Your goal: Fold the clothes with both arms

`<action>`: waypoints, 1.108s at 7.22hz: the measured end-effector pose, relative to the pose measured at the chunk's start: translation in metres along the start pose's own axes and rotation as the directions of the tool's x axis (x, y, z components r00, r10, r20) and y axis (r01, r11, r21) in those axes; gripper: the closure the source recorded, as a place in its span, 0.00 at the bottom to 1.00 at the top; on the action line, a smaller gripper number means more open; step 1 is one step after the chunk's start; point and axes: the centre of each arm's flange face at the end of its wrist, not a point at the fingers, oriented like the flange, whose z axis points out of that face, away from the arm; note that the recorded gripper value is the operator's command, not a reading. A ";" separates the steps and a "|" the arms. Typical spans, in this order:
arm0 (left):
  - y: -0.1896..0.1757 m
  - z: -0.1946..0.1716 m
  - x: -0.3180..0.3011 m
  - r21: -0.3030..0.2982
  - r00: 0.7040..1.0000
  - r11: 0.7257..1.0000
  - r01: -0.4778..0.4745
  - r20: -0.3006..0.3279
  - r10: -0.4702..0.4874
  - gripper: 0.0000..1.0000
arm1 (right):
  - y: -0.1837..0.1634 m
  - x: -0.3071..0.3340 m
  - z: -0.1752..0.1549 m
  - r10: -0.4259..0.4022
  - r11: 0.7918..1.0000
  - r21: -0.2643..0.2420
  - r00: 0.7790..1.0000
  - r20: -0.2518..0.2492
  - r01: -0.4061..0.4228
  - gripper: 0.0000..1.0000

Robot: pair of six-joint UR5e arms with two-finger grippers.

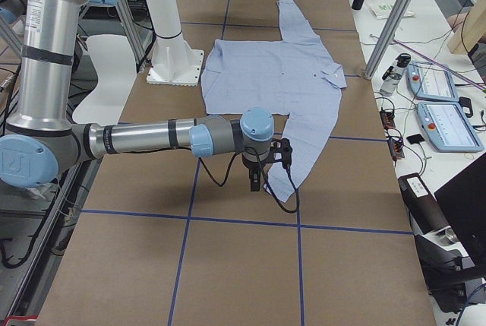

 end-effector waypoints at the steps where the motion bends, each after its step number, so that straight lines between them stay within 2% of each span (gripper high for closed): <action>1: 0.002 -0.001 0.000 0.000 1.000 1.000 0.001 0.001 -0.001 0.00 | 0.003 0.005 0.001 0.009 1.000 -0.003 1.000 -0.004 -0.009 0.00; 4: 0.013 0.000 -0.003 -0.002 1.000 1.000 0.007 0.004 -0.007 0.00 | 0.006 0.014 -0.007 0.030 0.999 0.022 0.999 -0.012 -0.030 0.00; 6: 0.026 0.002 -0.004 -0.013 1.000 1.000 0.017 0.002 -0.017 0.00 | 0.009 0.029 0.001 0.072 0.997 0.005 0.997 -0.002 -0.072 0.00; 8: 0.029 0.005 -0.006 -0.020 1.000 0.999 0.026 -0.001 -0.026 0.00 | 0.008 0.037 0.015 0.102 0.995 -0.032 0.992 0.080 -0.099 0.00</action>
